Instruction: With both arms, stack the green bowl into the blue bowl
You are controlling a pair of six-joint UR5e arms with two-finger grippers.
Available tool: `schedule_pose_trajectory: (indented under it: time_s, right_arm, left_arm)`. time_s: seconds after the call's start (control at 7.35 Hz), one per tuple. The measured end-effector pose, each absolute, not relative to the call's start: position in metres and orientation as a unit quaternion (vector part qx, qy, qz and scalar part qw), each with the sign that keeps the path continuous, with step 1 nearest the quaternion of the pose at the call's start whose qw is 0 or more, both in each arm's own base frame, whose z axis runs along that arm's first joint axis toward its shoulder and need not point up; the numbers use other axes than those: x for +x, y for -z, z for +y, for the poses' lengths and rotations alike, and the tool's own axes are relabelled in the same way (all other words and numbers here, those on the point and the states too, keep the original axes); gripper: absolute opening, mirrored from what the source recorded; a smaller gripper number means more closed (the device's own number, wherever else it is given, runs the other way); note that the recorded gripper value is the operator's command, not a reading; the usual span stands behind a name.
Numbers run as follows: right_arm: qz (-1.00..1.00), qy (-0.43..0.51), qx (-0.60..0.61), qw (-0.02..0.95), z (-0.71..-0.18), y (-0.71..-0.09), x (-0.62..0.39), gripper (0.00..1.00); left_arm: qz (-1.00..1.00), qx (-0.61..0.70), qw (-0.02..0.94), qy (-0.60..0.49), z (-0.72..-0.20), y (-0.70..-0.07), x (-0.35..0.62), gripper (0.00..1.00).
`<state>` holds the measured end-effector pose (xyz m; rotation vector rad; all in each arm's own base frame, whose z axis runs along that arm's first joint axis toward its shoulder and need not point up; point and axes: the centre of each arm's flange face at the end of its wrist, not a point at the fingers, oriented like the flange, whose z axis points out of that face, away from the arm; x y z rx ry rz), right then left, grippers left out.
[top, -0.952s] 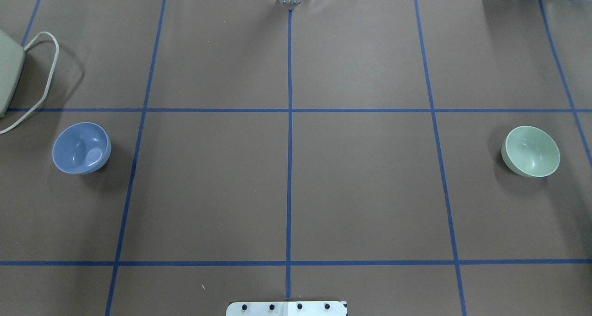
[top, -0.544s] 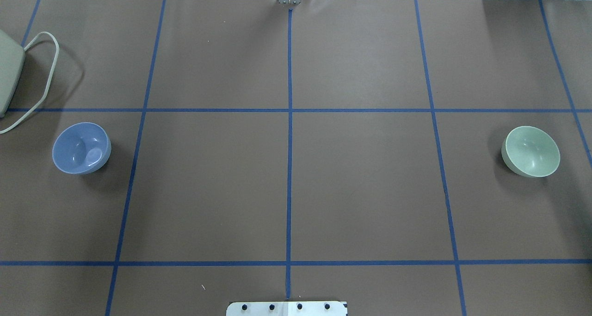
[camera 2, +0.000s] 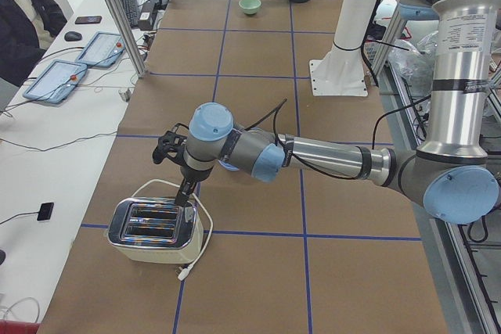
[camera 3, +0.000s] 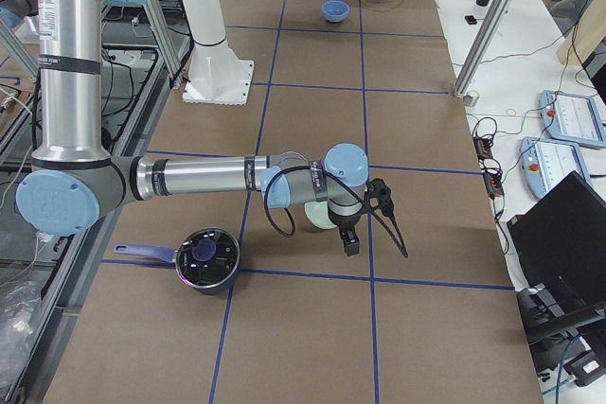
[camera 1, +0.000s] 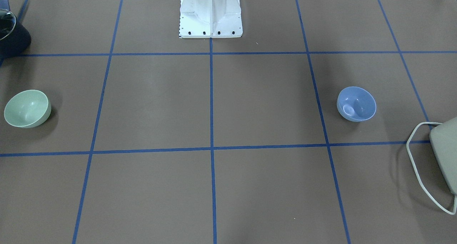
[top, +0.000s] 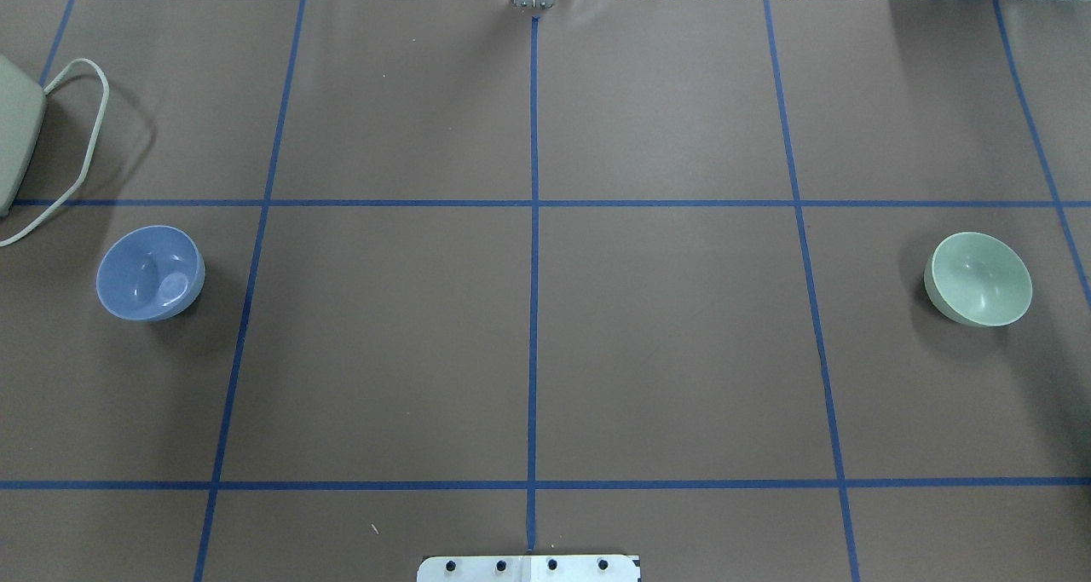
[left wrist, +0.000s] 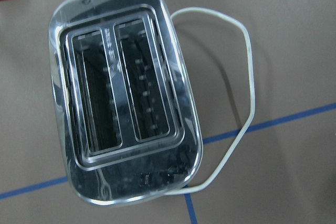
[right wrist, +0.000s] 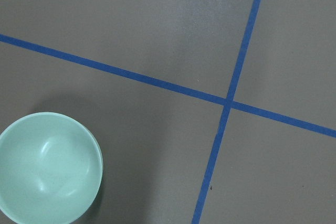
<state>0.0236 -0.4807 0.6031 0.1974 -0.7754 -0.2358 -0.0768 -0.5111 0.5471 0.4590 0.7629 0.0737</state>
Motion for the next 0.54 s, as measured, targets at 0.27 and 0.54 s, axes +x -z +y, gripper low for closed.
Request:
schedule_pose_trajectory:
  time_s: [0.27, 0.54]
  right_arm:
    - [-0.377, 0.118, 0.103, 0.913, -0.481, -0.601, 0.023, 1.00]
    - [-0.377, 0.118, 0.104, 0.913, -0.480, -0.603, 0.023, 1.00]
  left_arm:
    - [0.399, 0.215, 0.891, -0.031, -0.514, -0.541, -0.035, 0.99]
    - [0.424, 0.166, 0.890, -0.011, -0.513, -0.537, 0.035, 0.98]
